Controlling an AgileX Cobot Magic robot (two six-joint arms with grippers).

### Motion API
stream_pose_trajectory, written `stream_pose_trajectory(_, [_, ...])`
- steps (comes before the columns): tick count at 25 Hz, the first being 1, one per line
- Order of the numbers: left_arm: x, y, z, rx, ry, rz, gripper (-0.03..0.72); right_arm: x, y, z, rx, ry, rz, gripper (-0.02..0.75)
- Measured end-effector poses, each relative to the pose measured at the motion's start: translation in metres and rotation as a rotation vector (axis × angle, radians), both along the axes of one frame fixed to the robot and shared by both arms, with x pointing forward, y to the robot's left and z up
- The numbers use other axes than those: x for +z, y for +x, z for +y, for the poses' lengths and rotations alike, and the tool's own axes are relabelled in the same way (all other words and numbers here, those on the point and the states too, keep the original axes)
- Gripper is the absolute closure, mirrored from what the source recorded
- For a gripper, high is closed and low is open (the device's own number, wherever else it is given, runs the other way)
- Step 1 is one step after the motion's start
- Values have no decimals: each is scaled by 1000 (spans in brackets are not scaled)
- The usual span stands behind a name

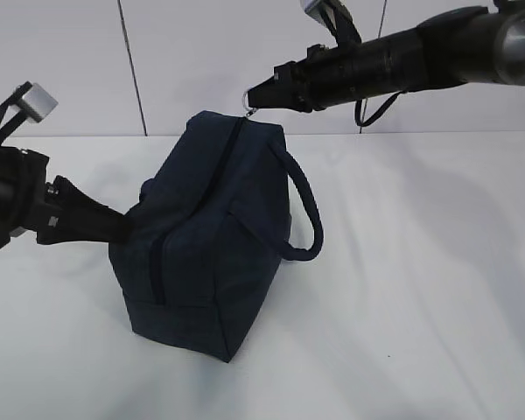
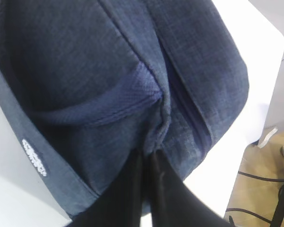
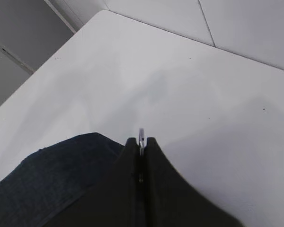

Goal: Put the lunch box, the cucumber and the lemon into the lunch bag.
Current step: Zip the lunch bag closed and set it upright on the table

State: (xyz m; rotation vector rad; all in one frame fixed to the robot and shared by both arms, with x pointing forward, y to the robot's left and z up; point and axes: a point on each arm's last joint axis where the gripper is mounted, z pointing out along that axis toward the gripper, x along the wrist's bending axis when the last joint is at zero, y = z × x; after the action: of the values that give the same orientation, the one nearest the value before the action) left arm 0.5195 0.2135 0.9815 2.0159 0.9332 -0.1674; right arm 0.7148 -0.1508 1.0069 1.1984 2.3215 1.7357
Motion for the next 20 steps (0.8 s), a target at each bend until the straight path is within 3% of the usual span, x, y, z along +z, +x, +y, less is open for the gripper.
stream_pose_trajectory(6, [-3, 0, 3, 17, 45, 31, 694, -24, 10, -7, -25, 110, 76, 730])
stream_pose_trajectory(12, [-4, 0, 4, 24, 54, 36, 694, -41, 15, -7, -40, 173, 110, 730])
stream_pose_trajectory(17, [-1, 2, 2, 61, 14, 40, 685, -38, 15, -8, -27, 194, 100, 730])
stream_pose_trajectory(20, [1, 4, 1, 86, -21, 44, 625, -38, 15, -8, -19, 197, 97, 730])
